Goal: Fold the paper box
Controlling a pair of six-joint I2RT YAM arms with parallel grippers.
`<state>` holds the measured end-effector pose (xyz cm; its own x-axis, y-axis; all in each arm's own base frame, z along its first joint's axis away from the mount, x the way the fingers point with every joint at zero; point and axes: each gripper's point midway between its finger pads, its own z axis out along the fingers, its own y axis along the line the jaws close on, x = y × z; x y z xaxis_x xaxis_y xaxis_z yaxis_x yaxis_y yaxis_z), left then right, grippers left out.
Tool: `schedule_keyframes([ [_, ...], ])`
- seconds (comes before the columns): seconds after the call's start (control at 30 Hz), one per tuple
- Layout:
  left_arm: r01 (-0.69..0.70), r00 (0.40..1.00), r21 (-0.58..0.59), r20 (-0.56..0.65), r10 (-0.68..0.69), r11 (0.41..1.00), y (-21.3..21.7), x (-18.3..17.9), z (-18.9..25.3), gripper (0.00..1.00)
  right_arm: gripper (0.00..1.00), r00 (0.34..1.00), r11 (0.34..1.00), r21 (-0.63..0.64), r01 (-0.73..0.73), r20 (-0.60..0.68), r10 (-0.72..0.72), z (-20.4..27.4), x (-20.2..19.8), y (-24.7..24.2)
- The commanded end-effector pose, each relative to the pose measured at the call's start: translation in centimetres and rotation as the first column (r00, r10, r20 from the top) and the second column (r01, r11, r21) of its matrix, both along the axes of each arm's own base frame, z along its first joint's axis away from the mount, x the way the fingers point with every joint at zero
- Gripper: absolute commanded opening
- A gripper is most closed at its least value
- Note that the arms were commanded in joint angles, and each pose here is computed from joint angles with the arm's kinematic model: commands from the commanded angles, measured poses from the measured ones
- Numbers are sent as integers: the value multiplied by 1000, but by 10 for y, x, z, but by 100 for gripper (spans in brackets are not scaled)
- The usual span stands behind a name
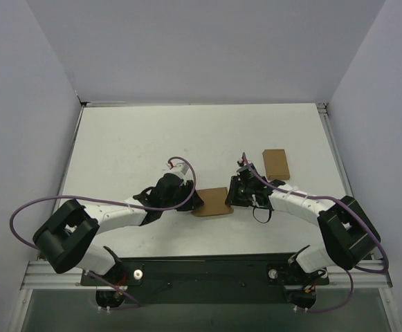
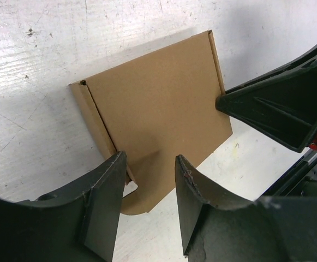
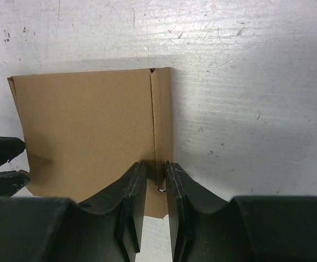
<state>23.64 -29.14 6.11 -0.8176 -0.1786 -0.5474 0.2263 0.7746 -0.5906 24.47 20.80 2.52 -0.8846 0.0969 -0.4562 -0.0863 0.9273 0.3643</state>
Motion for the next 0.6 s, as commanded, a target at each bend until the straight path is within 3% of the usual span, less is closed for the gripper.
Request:
schedule_keyframes([
  [0.0,-13,999,-54,44,16,998,-6,4,18,50,22,998,996,-88,-8,-61,3,-15,-15,-15],
  [0.33,0,997,12,72,-1,1000,1,8,13,51,22,998,996,-91,-12,-67,6,-17,-16,-14],
  [0.57,-55,991,16,126,53,998,24,19,27,68,22,998,995,-99,-13,-68,6,-20,-18,-17],
])
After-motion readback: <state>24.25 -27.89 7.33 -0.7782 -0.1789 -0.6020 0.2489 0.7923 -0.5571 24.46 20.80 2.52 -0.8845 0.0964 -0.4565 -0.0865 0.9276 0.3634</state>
